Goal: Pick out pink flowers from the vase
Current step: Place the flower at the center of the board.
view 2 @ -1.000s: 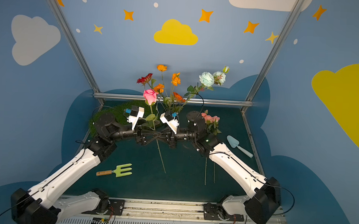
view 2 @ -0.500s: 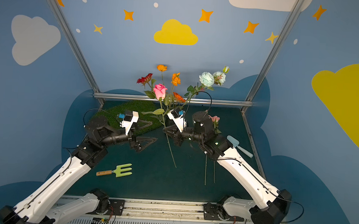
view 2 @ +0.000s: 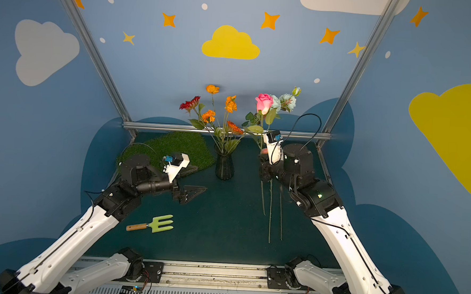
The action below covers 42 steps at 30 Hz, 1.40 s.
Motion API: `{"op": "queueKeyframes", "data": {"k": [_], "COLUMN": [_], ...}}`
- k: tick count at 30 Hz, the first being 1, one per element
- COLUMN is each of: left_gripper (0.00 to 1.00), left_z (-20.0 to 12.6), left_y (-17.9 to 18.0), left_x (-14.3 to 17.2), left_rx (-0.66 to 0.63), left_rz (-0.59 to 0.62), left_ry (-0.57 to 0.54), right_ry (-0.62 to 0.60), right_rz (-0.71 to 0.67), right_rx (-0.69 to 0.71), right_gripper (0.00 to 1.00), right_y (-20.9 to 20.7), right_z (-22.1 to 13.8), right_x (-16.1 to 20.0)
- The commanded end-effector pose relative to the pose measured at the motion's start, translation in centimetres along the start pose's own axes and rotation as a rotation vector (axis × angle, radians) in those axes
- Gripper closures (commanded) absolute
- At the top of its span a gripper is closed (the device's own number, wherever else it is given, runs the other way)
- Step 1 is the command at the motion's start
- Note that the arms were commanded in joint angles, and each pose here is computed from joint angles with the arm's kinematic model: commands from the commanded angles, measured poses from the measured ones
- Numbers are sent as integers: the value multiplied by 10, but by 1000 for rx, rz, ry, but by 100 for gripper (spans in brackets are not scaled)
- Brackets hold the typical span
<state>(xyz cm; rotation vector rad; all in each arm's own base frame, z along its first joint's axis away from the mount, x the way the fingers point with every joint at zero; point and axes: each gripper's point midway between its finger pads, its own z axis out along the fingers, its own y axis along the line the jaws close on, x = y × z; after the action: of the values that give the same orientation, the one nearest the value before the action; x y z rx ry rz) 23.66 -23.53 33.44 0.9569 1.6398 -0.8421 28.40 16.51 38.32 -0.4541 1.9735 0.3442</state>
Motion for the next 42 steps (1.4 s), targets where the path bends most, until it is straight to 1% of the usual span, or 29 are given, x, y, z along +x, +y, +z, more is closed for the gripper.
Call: {"op": "queueKeyframes", "data": {"k": [1, 3, 6, 9, 13, 19, 24, 27, 33, 38, 42], "left_gripper": [0, 0, 0, 0, 0, 0, 0, 0, 0, 0, 0], "left_z": [-7, -7, -7, -6, -6, -7, -5, -3, -1, -1, -2], "left_y": [-1, 1, -1, -1, -3, -3, -3, -3, -3, -3, -2], "left_x": [7, 10, 11, 12, 12, 13, 15, 16, 16, 19, 20], "left_rx": [-29, -42, -38, -40, -39, -40, -37, -34, -27, -27, -33], "left_rz": [30, 30, 29, 26, 22, 22, 22, 17, 14, 12, 11], "left_ry": [48, 60, 61, 57, 50, 53, 54, 52, 42, 48, 51], "right_ry": [88, 106, 145, 195, 252, 372, 410, 449, 534, 635, 714], "right_rz": [28, 35, 63, 93, 138, 224, 288, 300, 257, 312, 331], "right_rx": [222, 307, 391, 428, 430, 464, 452, 467, 532, 519, 492], "right_gripper": [100, 100, 100, 100, 100, 100, 100, 100, 100, 100, 100], "right_y": [-45, -62, -80, -90, -98, -125, -143, -155, -184, -206, -213], "right_z": [-28, -40, -48, -47, -37, -12, 17, 37, 75, 100, 116], "right_x": [22, 29, 41, 54, 67, 98, 118, 130, 160, 186, 200]}}
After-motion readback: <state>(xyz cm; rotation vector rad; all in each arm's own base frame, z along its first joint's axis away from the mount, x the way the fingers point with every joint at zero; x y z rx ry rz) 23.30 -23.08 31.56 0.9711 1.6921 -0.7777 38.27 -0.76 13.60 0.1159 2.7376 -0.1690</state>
